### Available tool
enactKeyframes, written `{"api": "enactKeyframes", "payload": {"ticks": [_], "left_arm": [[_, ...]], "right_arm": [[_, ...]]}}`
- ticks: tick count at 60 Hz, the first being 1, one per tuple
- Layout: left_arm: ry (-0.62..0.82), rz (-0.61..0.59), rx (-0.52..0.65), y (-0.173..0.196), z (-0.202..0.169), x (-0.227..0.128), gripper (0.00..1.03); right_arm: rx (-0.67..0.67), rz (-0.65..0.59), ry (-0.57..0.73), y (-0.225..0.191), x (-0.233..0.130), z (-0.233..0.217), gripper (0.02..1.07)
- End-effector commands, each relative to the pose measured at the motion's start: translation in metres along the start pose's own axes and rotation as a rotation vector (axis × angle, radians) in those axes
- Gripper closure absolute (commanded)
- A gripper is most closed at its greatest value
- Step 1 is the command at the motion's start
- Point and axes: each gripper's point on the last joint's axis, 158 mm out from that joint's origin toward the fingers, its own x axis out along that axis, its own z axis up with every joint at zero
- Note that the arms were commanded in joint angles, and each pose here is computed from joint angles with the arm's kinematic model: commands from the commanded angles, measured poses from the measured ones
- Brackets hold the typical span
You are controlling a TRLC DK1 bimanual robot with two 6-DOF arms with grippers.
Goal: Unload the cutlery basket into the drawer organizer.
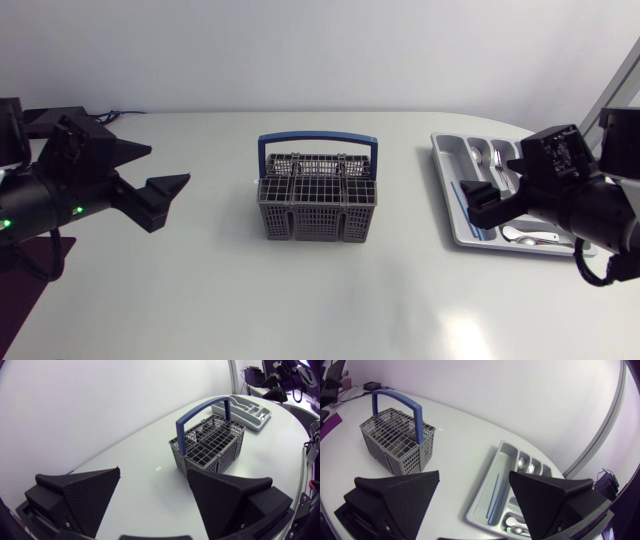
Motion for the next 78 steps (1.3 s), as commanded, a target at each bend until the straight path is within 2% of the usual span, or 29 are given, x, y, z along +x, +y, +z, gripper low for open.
{"api": "enactKeyframes", "payload": {"ticks": [1,23,41,47,78], "left_arm": [[0.010,0.014,-0.031,0.000,-0.012,-0.007,0.04],[-0.058,0.084,-0.026,0.001,-0.020,-0.035,0.04],[-0.109,0.150,-0.027,0.004,-0.032,-0.048,0.04],[-0.142,0.168,-0.063,0.005,-0.030,-0.054,0.04],[-0.216,0.307,-0.266,0.011,-0.065,-0.069,0.04]], "right_arm": [[-0.012,-0.027,-0.003,-0.006,-0.004,-0.010,0.07],[0.019,-0.114,-0.053,-0.025,-0.025,-0.023,0.07],[0.009,-0.133,-0.089,-0.023,-0.037,-0.034,0.07],[0.007,-0.146,-0.117,-0.024,-0.044,-0.033,0.07],[0.204,-0.175,-0.276,-0.021,-0.059,-0.053,0.07]]}}
